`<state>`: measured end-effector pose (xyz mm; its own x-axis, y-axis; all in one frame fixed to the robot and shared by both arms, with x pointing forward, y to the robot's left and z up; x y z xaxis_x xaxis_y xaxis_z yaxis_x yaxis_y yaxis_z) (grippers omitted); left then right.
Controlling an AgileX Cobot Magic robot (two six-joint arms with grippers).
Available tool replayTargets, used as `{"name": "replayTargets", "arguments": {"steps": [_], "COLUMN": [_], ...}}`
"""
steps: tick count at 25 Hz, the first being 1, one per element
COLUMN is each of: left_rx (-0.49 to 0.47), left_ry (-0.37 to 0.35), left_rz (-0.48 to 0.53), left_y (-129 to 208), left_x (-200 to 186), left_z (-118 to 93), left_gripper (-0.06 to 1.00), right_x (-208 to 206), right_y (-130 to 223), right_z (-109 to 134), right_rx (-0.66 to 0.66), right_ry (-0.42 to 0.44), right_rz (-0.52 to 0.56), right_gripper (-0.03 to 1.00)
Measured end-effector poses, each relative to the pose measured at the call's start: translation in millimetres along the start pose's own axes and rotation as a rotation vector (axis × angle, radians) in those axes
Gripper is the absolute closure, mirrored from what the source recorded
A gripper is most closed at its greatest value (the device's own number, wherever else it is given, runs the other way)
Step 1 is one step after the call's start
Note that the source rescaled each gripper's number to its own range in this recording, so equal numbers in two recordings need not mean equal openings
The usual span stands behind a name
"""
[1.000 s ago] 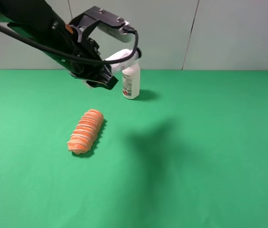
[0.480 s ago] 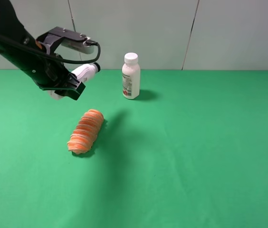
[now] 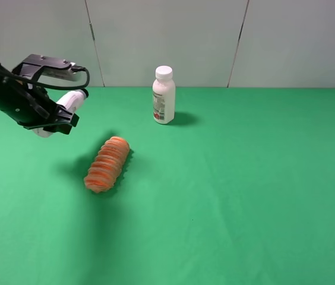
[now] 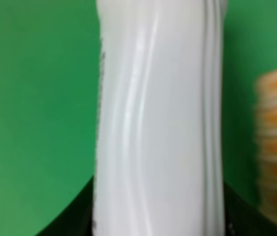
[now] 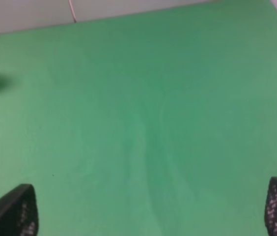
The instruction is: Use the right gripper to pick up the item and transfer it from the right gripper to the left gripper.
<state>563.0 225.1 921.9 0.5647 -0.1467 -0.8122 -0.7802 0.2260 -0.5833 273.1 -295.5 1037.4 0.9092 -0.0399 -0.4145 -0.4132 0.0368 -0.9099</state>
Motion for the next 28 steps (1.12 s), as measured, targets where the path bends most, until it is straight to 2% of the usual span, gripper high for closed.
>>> {"name": "replayTargets", "arguments": {"steps": [2,7,16,28], "left_rx": [-0.023,-0.056,-0.056,-0.057], "left_ry": [-0.021,-0.045,-0.058,-0.060], "left_rz": [-0.018,0.017,-0.038,-0.007], "left_y": [4.2,16.4,15.1,29.2], "left_x": [5.0,28.8,41.7,60.6], "left_z": [9.2,22.5,24.9,25.1], "left_gripper": [0.94,0.94,0.94,0.94], "right_x": [0.0,0.0,0.0,0.0], "right_y": [0.0,0.0,0.0,0.1], "right_z": [0.0,0.0,0.0,0.0], "right_rx": [0.000,0.000,0.000,0.000], "right_ry": [0.000,0.000,0.000,0.000], "right_rz": [0.000,0.000,0.000,0.001], "right_gripper": [-0.03,-0.03,-0.03,-0.03]}}
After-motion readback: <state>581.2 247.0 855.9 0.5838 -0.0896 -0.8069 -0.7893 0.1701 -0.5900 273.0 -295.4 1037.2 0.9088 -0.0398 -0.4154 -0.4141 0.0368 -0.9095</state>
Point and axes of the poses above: a point on each arm's last joint axis where the gripper is mounted, x pointing out along that axis toward the gripper, z along the wrist's bending axis when the last joint is at zero, y = z × x, the point moved 4 cm from there along x, pointing out along that axis toward the gripper, and after that the axes turned 2 degrees about -x, right-handed, at the moved point
